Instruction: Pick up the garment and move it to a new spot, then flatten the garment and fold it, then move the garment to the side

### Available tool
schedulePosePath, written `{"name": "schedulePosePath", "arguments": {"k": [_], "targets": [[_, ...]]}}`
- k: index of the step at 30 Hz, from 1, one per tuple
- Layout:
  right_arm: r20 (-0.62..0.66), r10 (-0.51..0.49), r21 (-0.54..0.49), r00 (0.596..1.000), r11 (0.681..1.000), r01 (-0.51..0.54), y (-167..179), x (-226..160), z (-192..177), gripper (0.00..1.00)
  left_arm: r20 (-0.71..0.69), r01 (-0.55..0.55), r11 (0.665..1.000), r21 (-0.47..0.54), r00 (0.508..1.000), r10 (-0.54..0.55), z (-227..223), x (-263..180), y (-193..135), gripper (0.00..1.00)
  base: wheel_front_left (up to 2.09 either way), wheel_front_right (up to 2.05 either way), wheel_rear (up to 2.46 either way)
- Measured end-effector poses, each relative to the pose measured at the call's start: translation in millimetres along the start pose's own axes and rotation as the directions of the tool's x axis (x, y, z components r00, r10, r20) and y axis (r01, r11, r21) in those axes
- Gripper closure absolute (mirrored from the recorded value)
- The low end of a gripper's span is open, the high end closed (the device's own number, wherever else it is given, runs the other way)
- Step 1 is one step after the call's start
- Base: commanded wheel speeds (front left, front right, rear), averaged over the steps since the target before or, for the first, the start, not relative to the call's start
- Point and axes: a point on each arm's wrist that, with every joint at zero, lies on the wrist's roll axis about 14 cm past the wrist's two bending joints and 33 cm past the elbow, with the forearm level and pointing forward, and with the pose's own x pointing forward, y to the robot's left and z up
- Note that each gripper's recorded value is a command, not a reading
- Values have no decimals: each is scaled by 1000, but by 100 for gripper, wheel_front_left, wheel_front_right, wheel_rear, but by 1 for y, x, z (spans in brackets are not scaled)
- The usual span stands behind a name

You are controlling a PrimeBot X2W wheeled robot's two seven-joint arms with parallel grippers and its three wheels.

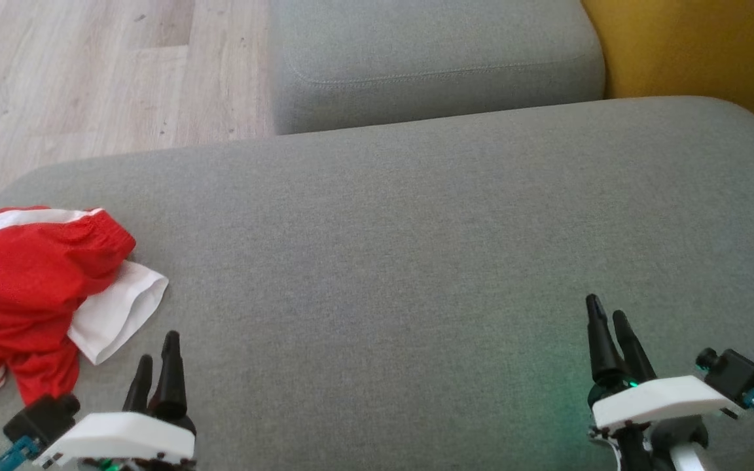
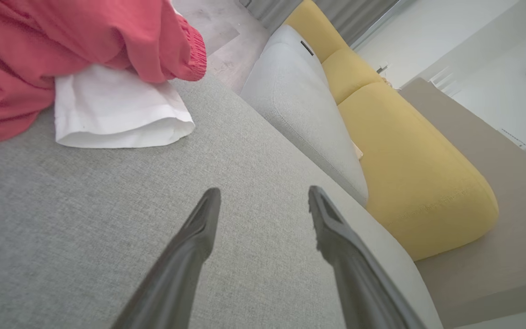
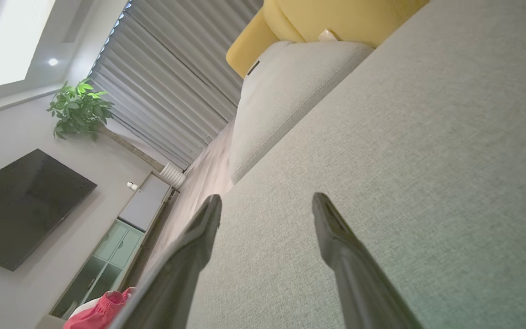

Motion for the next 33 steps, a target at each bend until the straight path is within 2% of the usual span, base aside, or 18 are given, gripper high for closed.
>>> {"name": "schedulePosePath", "arguments": {"k": [9, 16, 25, 33], "targets": [[-1, 39, -113, 999, 993, -39, 11, -2, -3, 0, 28, 9, 993, 122, 1000, -13, 4, -5, -4, 0, 0, 0, 0], [10, 71, -202, 997, 977, -68, 20, -3, -1, 0, 59, 30, 972, 233, 997, -45, 9, -10, -11, 0, 0, 0, 0], [-5, 101, -316, 995, 944, -97, 26, -7, -8, 0, 103, 4, 945, 327, 994, -40, 17, -19, -6, 0, 0, 0, 0], [-14, 139, -417, 990, 899, -132, 35, -5, -11, 0, 177, -21, 911, 412, 983, -57, 36, -23, -6, 0, 0, 0, 0]]}}
